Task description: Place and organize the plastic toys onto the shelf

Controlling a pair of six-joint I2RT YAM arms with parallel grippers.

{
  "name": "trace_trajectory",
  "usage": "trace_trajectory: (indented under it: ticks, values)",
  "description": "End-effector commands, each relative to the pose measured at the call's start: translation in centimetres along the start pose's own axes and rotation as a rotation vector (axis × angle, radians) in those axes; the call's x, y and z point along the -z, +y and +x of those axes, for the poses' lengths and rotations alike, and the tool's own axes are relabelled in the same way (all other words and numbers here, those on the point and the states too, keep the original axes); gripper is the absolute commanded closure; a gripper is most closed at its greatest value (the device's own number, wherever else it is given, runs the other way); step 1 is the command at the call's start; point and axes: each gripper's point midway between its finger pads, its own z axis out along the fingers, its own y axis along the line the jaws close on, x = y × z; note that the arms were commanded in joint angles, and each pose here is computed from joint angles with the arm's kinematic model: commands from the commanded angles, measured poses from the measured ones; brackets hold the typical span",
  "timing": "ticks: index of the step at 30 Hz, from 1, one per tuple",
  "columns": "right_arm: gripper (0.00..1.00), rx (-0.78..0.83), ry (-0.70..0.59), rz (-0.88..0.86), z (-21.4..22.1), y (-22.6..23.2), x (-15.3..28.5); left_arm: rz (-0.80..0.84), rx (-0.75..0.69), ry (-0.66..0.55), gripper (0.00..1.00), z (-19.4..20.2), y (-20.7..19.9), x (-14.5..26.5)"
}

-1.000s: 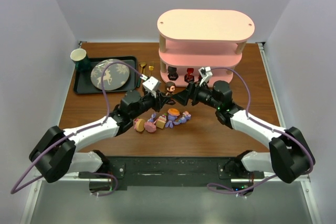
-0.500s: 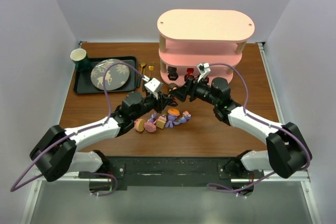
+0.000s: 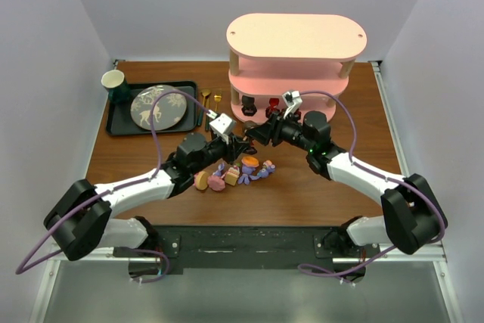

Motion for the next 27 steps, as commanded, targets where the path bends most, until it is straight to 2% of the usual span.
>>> trace_trajectory:
  ticks: [1,4,5,6,7,8,10,11,15,19,27]
  values:
    - [0.80,0.064,-0.048,-0.041,-1.9,1.2,-0.5,0.019,-0.036,-0.079,0.76,-2.0,-0.5,-0.3]
    - [0.92,0.083,-0.045,-0.014,-1.7,0.6,-0.4,0.009,-0.035,-0.074,0.66,-1.9,-0.4,-0.2]
    - [0.96,0.089,-0.048,-0.004,-1.7,0.5,-0.3,0.000,-0.029,-0.070,0.56,-1.8,-0.2,-0.2]
    - [0.98,0.104,-0.051,0.014,-1.6,0.1,-0.2,-0.002,-0.027,-0.066,0.51,-1.6,-0.1,-0.2]
    - [0.99,0.112,-0.053,0.028,-1.6,-0.2,0.0,-0.007,-0.024,-0.062,0.47,-1.5,0.0,-0.2]
    - [1.00,0.121,-0.057,0.040,-1.7,-0.3,0.1,-0.013,-0.016,-0.058,0.38,-1.3,0.0,-0.2]
    - [1.00,0.152,-0.073,0.093,-1.9,-1.3,0.5,-0.020,-0.001,-0.057,0.30,-1.2,0.1,-0.1]
    - [1.00,0.162,-0.077,0.114,-1.9,-1.8,0.6,-0.024,0.005,-0.055,0.23,-1.1,0.2,0.0]
    - [1.00,0.254,-0.127,0.235,-2.5,-4.2,1.8,-0.067,0.051,-0.053,0.09,-1.3,0.7,0.4]
    - [1.00,0.322,-0.215,0.360,-4.4,-7.2,3.7,-0.158,0.125,-0.063,0.02,-2.4,1.8,1.4]
    - [1.00,0.402,-0.381,0.667,-7.3,-14.6,9.0,-0.371,0.289,0.009,0.00,-3.4,5.9,4.6]
